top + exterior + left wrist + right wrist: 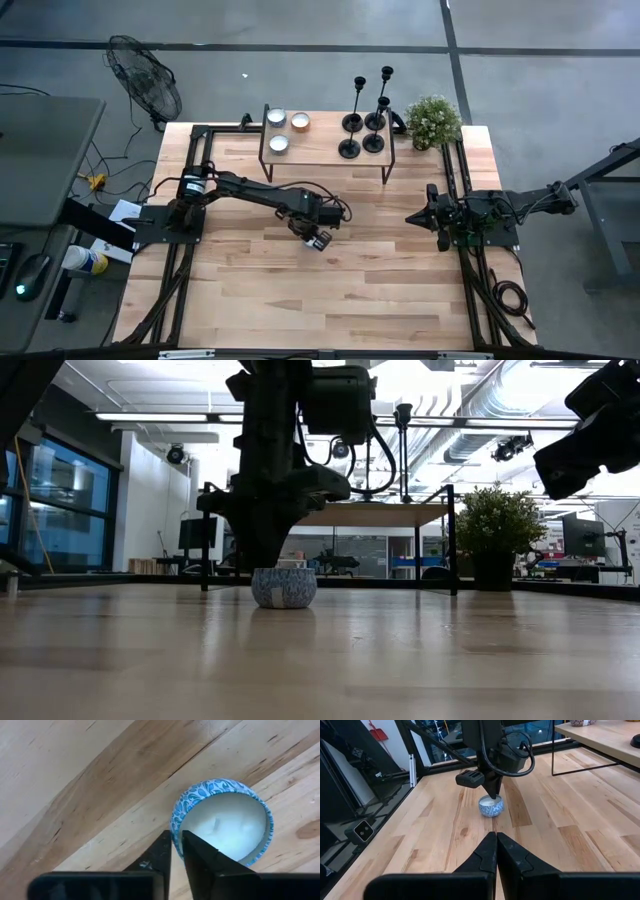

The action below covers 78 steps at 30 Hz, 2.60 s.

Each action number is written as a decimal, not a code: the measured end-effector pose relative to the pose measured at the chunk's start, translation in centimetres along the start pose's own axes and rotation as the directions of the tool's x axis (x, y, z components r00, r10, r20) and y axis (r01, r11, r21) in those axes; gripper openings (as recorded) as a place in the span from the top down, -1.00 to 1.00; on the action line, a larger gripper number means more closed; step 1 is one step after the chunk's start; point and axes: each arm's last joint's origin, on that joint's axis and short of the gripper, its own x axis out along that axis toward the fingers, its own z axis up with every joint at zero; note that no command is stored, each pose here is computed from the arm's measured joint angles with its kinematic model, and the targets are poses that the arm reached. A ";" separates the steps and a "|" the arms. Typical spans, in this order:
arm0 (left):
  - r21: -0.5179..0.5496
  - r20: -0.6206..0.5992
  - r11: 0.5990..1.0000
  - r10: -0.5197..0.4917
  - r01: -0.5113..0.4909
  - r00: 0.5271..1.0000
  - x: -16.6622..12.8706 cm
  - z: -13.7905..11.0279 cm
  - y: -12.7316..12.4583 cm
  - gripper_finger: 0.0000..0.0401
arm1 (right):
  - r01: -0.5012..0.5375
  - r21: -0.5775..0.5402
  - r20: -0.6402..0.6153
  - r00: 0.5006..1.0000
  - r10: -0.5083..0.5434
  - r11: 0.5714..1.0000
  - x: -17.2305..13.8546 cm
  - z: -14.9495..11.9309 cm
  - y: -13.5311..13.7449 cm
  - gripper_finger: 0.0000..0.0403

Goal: Pick & Place candle stick holders
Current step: Put the light blue scented candle on the shelf

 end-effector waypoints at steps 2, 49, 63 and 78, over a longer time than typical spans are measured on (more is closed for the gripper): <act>0.011 -0.002 1.000 -0.002 0.002 1.000 0.0 0.0 0.0 0.88 | 0.000 0.001 0.000 1.000 0.000 1.000 0.0 0.0 0.0 1.00; 0.103 0.202 0.988 0.091 -0.113 0.975 -16.5 7.8 6.1 1.00 | 0.000 0.001 0.001 1.000 0.000 1.000 0.0 0.0 0.0 1.00; 0.401 0.233 0.880 0.171 -0.255 0.957 -16.7 10.7 10.0 1.00 | 0.000 0.001 0.001 1.000 0.000 1.000 0.0 0.0 0.0 1.00; 0.404 0.309 0.846 0.232 -0.348 0.922 -17.1 13.7 13.9 1.00 | 0.000 0.000 0.000 1.000 0.000 1.000 0.0 0.0 0.0 1.00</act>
